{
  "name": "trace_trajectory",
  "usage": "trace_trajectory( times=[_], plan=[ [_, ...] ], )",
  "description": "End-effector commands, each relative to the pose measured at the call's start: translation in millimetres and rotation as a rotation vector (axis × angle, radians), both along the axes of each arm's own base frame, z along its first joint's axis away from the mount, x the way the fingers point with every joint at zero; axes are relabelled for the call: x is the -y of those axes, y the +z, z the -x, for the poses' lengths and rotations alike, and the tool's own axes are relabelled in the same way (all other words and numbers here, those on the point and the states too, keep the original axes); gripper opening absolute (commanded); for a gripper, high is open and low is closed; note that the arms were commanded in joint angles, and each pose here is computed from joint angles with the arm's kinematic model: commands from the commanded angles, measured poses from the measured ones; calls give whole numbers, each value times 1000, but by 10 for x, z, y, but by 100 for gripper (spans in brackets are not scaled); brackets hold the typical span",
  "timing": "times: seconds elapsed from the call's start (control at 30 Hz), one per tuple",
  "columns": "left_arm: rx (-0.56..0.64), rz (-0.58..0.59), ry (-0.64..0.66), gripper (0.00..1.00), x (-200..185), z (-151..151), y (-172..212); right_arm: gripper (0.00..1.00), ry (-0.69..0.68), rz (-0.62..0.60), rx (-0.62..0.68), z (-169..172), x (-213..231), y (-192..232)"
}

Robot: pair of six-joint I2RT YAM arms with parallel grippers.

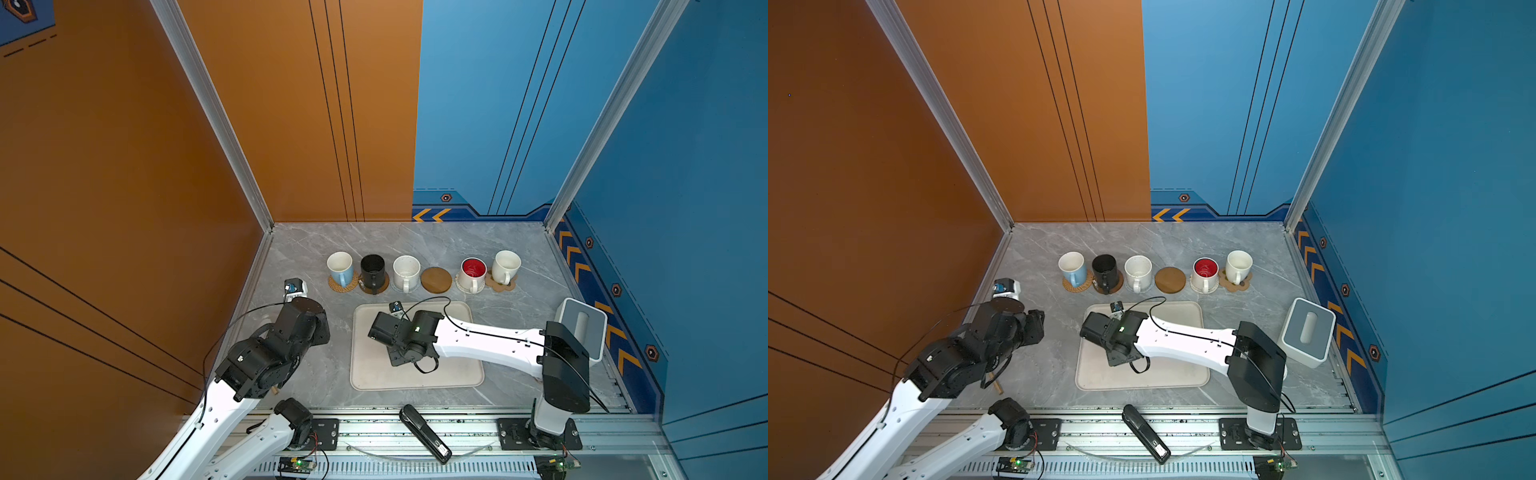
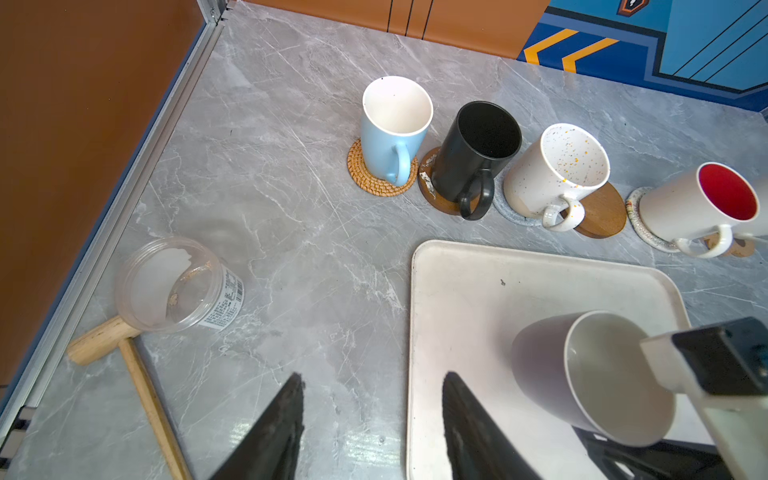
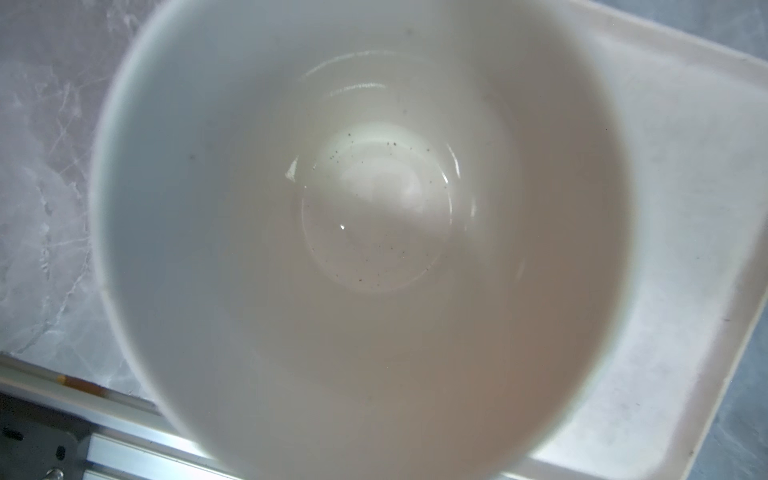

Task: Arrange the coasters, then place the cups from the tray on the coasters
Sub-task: 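Lift the lavender mug off the tray with right gripper, then carry the lavender mug with right gripper over the empty cork coaster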

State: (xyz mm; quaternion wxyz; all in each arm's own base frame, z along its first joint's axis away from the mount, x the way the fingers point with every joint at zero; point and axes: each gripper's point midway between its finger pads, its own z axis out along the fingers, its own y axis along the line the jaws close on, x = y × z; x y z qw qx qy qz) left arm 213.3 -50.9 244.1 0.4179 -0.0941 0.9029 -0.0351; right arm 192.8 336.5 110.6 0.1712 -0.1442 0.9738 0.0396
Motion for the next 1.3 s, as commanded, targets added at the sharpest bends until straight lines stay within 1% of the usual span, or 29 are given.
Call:
trace_trajectory(
  times=[0.0, 0.6, 0.8, 0.93, 1.13, 1.27],
  plan=[
    [-2, -5, 19, 55, -15, -46, -36, 0, -22, 11, 74, -197, 207, 194],
    [16, -1, 13, 54, 120, -327, -59, 0, -195, 49, 122, -1133, 1029, 391],
    [69, 29, 19, 54, 145, -397, -32, 0, -249, 28, 113, -1484, 1219, 343],
    [87, 39, 27, 54, 131, -420, -17, 0, -265, 9, 105, -1702, 1246, 305],
    [61, 32, 33, 54, 131, -461, -77, 0, -279, 23, 109, -1965, 1223, 232],
    [51, 32, 33, 54, 148, -497, -100, 0, -292, 18, 115, -2080, 1203, 186]
  ],
)
